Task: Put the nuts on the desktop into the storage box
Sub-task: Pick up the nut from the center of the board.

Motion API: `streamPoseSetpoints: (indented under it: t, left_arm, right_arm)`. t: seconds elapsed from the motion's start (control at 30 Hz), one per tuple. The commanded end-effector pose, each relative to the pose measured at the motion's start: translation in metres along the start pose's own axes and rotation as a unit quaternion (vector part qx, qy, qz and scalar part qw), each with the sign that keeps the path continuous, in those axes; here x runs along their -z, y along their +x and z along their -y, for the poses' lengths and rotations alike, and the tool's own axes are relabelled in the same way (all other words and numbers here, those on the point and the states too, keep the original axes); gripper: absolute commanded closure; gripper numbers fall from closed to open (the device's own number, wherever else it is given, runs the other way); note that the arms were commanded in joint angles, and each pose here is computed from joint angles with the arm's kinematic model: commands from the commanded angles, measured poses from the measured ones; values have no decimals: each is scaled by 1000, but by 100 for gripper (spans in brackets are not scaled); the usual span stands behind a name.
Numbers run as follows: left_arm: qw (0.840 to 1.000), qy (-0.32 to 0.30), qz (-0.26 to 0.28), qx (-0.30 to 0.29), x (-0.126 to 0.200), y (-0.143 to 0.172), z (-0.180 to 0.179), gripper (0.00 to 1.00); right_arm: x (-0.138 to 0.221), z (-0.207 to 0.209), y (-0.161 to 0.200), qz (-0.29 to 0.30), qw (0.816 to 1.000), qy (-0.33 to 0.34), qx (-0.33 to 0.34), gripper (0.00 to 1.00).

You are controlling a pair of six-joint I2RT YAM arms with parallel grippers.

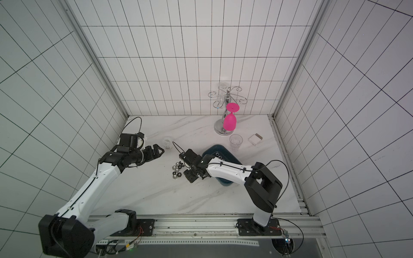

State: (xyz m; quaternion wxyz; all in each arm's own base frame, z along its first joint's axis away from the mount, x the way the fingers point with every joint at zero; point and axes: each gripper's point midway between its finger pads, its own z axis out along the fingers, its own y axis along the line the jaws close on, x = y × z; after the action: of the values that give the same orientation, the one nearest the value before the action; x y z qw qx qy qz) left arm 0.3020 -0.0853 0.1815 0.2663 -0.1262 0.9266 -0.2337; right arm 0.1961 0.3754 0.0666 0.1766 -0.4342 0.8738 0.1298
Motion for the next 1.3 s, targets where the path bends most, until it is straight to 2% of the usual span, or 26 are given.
streamPoseSetpoints:
  t: [0.0, 0.23, 0.5, 0.67, 0.8, 0.9, 1.07, 1.17, 1.27]
  left_arm:
    - [1000, -2, 1, 0, 13, -3, -4, 2]
    - [1000, 0, -10, 14, 17, 6, -13, 2]
    - [1000, 1, -10, 3, 15, 13, -18, 2]
    - [1000, -4, -11, -2, 17, 11, -20, 2]
    - [1000, -9, -12, -4, 18, 9, -23, 2]
    - [1000, -5, -12, -3, 17, 7, -22, 2]
    - [999, 40, -19, -3, 13, 4, -6, 2]
    - [998, 57, -22, 3, 9, 1, 2, 2]
    - [997, 65, -30, -7, 3, 2, 15, 2]
  right_arm:
    - [-14, -9, -17, 6, 1000, 6, 22, 50]
    - [-47, -18, -22, -25, 999, 6, 40, 50]
    - [-64, -25, -38, -32, 998, 9, 48, 52]
    - [-74, -29, -41, -43, 997, 10, 58, 61]
    - [-74, -28, -41, -44, 997, 14, 59, 76]
    - [-63, -25, -45, -34, 998, 21, 53, 80]
    - [-12, -12, -71, 36, 999, 26, 14, 81]
    - [28, 11, -82, 85, 995, 31, -33, 81]
    - [60, 45, -75, 109, 989, 42, -86, 81]
